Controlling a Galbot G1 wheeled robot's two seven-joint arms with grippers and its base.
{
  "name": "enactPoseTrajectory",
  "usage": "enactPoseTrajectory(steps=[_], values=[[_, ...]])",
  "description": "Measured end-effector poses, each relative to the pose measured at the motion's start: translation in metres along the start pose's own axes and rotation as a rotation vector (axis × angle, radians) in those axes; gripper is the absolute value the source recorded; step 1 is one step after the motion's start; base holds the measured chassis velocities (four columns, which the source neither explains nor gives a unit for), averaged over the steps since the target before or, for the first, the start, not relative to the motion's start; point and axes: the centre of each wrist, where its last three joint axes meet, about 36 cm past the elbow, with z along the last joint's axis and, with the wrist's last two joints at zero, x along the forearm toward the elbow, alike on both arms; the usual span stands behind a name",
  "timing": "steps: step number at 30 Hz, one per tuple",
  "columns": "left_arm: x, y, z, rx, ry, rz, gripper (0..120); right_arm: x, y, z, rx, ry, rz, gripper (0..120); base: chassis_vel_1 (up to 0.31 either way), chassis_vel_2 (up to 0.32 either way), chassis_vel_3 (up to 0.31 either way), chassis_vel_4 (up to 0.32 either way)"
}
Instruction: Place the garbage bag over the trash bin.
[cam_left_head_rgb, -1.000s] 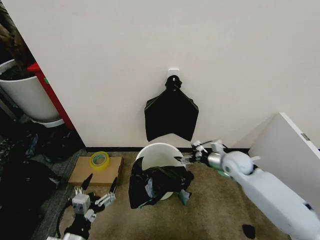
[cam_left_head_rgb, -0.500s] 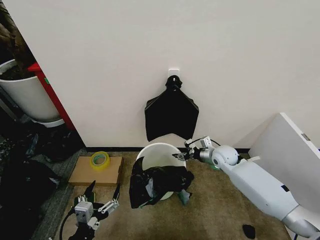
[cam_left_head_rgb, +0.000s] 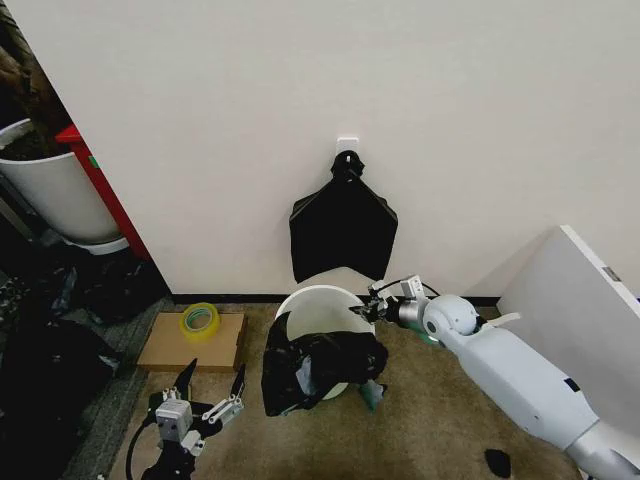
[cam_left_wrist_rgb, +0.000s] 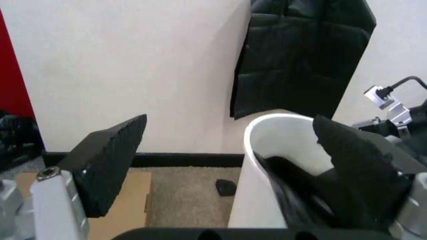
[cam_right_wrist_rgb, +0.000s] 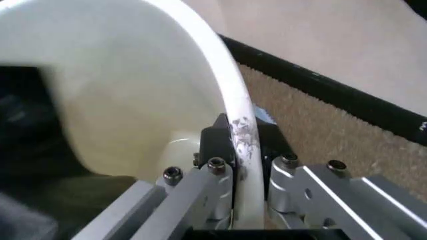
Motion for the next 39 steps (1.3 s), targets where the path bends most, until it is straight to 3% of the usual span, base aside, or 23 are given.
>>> enactPoseTrajectory(steps=[7,23,25,31,39], values=[[-0.002,-0.001,-0.003,0.008,-0.008,-0.002,98,0.013,0.002,0.008,-0.099,-0.006,0.039,2,0.000,0.000,0.000,0.000],[-0.011,0.000,-0.005,0.027,-0.017,0.013,98,0.082,0.021,0.023,-0.460,0.009,0.341,2,0.000,0.000,0.000,0.000],[-0.012,0.002,-0.006,0.029,-0.020,0.011,98,0.095,0.032,0.020,-0.575,0.007,0.390,2,0.000,0.000,0.000,0.000],[-0.018,0.005,-0.009,0.029,-0.031,0.014,98,0.126,0.055,0.012,-0.747,-0.032,0.506,2,0.000,0.000,0.000,0.000],[-0.023,0.004,-0.009,0.032,-0.032,0.022,98,0.137,0.094,0.031,-0.913,-0.141,0.535,2,0.000,0.000,0.000,0.000]])
